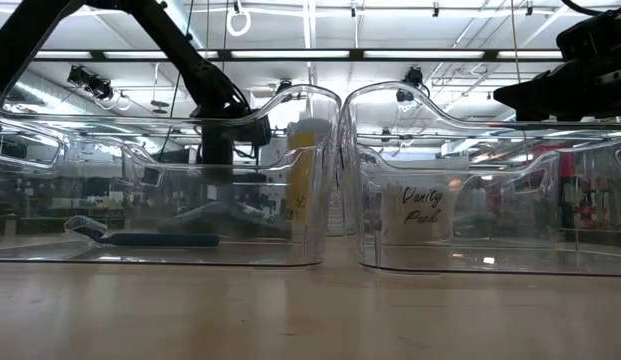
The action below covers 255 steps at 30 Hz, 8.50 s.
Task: Pick & Place Travel size toiletries
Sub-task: Put the left blue shaver cream into the bottom right transparent bin
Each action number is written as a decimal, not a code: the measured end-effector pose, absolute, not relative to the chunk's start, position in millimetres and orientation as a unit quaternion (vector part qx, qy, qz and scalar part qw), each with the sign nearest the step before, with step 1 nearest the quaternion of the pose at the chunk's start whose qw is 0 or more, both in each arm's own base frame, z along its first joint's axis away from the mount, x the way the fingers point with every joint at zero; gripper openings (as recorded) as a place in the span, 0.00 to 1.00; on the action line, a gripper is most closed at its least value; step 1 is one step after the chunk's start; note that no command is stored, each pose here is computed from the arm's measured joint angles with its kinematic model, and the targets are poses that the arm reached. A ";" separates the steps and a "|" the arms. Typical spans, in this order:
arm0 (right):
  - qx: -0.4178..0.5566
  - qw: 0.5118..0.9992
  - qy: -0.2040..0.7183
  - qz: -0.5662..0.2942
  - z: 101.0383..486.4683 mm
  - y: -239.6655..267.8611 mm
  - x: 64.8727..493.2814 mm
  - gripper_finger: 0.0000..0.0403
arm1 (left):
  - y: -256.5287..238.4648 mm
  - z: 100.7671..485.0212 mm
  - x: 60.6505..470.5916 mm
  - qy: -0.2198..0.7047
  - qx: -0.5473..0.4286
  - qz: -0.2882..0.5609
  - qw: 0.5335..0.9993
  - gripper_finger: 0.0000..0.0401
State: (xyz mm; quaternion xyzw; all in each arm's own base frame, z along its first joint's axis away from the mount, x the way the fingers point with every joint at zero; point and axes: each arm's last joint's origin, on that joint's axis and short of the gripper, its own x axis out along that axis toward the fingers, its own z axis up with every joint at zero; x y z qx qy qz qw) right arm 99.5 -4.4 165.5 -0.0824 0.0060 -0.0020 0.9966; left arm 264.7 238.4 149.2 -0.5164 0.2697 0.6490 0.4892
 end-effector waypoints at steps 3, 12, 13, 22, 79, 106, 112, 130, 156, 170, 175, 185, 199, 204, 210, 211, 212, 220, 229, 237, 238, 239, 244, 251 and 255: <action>-0.082 0.997 0.006 -0.002 165.6 -4.3 99.5 0.03 | 236.9 144.9 263.1 0.267 -0.520 0.649 0.487 0.74; -0.082 0.997 0.006 -0.002 165.6 -4.3 99.5 0.03 | 236.6 143.0 262.4 0.266 -0.519 0.648 0.490 0.74; -0.082 0.997 0.006 -0.002 165.6 -4.3 99.5 0.03 | 237.1 143.2 263.2 0.266 -0.519 0.643 0.496 0.74; -0.082 0.997 0.006 -0.002 165.5 -4.3 99.5 0.03 | 237.5 143.5 264.3 0.268 -0.521 0.635 0.503 0.65; -0.082 0.997 0.006 -0.002 165.5 -4.3 99.5 0.03 | 236.2 147.4 266.9 0.288 -0.545 0.607 0.501 0.34; -0.082 0.997 0.006 -0.002 165.5 -4.3 99.5 0.03 | 226.8 227.7 252.9 0.266 -0.478 0.558 0.625 0.35; -0.082 0.997 0.006 -0.002 165.5 -4.3 99.5 0.03 | 220.8 249.5 246.0 0.258 -0.452 0.541 0.660 0.34; -0.082 0.997 0.006 -0.002 165.6 -4.3 99.5 0.03 | 210.3 256.4 253.2 0.330 -0.381 0.431 0.749 0.34; -0.082 0.997 0.006 -0.002 165.6 -4.3 99.5 0.03 | 164.8 324.7 240.5 0.273 -0.265 0.367 0.849 0.33; -0.082 0.997 0.006 -0.002 165.5 -4.3 99.5 0.03 | 122.0 326.1 263.5 0.306 -0.191 0.288 0.887 0.34; -0.082 0.997 0.006 -0.002 165.6 -4.3 99.5 0.03 | 104.4 326.2 271.0 0.316 -0.166 0.255 0.899 0.34; -0.082 0.997 0.006 -0.002 165.5 -4.3 99.5 0.03 | 68.8 328.5 284.2 0.313 -0.142 0.188 0.920 0.35; -0.082 0.997 0.006 -0.002 165.5 -4.3 99.5 0.03 | 53.8 350.4 301.4 0.197 -0.077 0.132 0.968 0.35; -0.082 0.997 0.006 -0.002 165.6 -4.3 99.5 0.03 | 54.1 361.4 305.5 0.139 -0.063 0.121 0.981 0.35; -0.082 0.997 0.006 -0.002 165.5 -4.3 99.5 0.03 | 54.6 368.6 307.4 0.102 -0.054 0.121 0.986 0.35; -0.082 0.997 0.006 -0.002 165.5 -4.3 99.5 0.03 | 55.0 369.6 307.9 0.095 -0.058 0.126 0.986 0.35; -0.082 0.997 0.006 -0.002 165.5 -4.3 99.5 0.03 | 55.5 370.1 309.4 0.086 -0.063 0.131 0.986 0.35; -0.123 0.992 0.007 -0.006 165.5 -4.6 99.5 0.03 | 59.3 375.8 316.2 0.025 -0.087 0.177 0.980 0.35; -0.139 0.990 0.007 -0.010 165.7 -4.8 99.5 0.03 | 64.2 368.8 334.4 -0.032 -0.152 0.205 0.966 0.35; -0.139 0.990 0.008 -0.015 165.5 -5.1 99.5 0.03 | 65.9 358.2 344.5 -0.032 -0.186 0.206 0.960 0.35; -0.139 0.990 0.008 -0.015 165.6 -5.1 99.4 0.03 | 65.9 358.0 344.7 -0.032 -0.188 0.206 0.960 0.35; -0.139 0.990 0.007 -0.015 165.7 -5.2 99.4 0.03 | 65.9 358.0 344.8 -0.032 -0.188 0.206 0.960 0.35; -0.139 0.990 0.004 -0.015 166.2 -5.1 99.5 0.03 | 66.2 358.1 344.6 -0.035 -0.197 0.210 0.957 0.35; -0.068 0.997 -0.034 0.012 173.0 -3.3 99.2 0.03 | 67.6 358.3 344.0 -0.048 -0.223 0.232 0.946 0.35; -0.033 0.999 -0.037 0.015 173.8 -3.2 99.2 0.03 | 67.9 361.0 343.8 -0.063 -0.225 0.235 0.943 0.35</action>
